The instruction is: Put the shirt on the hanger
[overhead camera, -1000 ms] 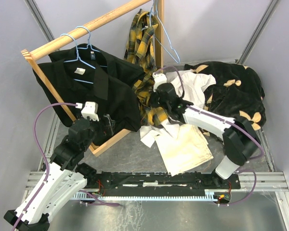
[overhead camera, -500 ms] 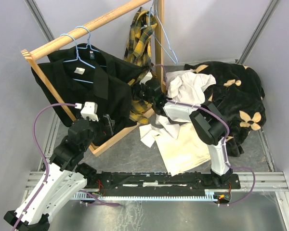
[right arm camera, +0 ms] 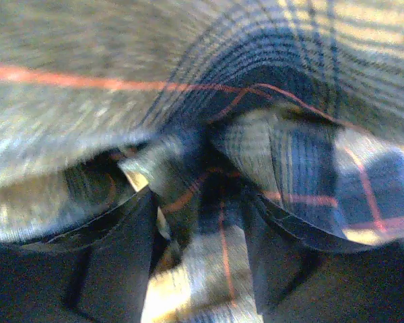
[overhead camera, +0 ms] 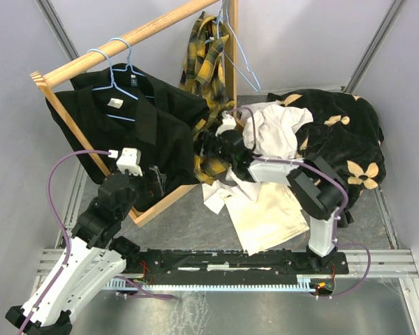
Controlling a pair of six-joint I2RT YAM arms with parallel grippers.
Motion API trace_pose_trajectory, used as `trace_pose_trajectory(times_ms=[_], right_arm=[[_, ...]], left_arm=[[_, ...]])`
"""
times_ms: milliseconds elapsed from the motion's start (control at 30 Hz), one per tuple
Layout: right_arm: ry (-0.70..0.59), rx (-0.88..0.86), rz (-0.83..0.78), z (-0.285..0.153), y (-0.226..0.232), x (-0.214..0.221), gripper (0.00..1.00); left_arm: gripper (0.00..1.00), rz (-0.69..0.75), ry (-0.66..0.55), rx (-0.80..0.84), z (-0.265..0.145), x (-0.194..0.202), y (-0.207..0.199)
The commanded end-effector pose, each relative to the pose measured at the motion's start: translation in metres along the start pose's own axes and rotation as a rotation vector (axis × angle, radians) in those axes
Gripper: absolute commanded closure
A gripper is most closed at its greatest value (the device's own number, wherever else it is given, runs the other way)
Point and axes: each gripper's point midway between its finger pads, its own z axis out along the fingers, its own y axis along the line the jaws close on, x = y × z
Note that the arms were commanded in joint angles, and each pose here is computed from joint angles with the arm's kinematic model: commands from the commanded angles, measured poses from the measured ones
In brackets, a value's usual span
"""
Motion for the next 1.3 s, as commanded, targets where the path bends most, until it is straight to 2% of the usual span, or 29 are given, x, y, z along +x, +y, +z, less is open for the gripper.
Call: trace_pose_trajectory(times_ms=[0,167,267,367,567,767,867,967,1067,1100,1233,1267], right_arm=[[-0.142,0.096,-0.225,-0.055,-0.009,-0.054,0.36],[-0.150,0.079,-0.323,-0.102,-0.006,-0.062,0.27],[-0.100,0.035,-0.364,-0.119,-0.007,-0.046,0.25],[-0.009,-0.082,-0.429,-0.128,0.000,-0.016,0.21],[0.100,-0.268,-0.518,-0.128,0.018,0.032,0.11],[0.204,-0.267,-0.544,-0.103,0.008,0.064,0.12],[0.219,-0.224,-0.548,-0.086,0.004,0.065,0.17],[0.193,-0.202,-0.537,-0.074,0.011,0.053,0.29],[0.138,-0.195,-0.507,-0.067,0.025,0.034,0.46],[0.125,-0.184,-0.492,-0.064,0.028,0.030,0.56],[0.127,-0.165,-0.439,-0.050,0.035,0.023,0.84],[0.124,-0.154,-0.416,-0.045,0.036,0.022,0.88]], left_arm=[[0.00,-0.039,-0.043,0.017,0.001,-0.011,-0.005],[0.00,-0.037,-0.042,0.023,0.002,-0.011,-0.006],[0.00,-0.038,-0.045,0.020,0.001,-0.011,-0.005],[0.00,-0.040,-0.050,0.019,0.000,-0.011,-0.005],[0.00,-0.039,-0.051,0.022,0.000,-0.012,-0.006],[0.00,-0.041,-0.051,0.019,0.000,-0.012,-0.005],[0.00,-0.041,-0.051,0.019,0.000,-0.012,-0.005],[0.00,-0.039,-0.047,0.020,0.001,-0.011,-0.005],[0.00,-0.040,-0.046,0.018,0.001,-0.011,-0.005],[0.00,-0.040,-0.047,0.017,0.001,-0.011,-0.005],[0.00,-0.040,-0.048,0.015,0.001,-0.011,-0.005],[0.00,-0.040,-0.046,0.015,0.001,-0.011,-0.005]])
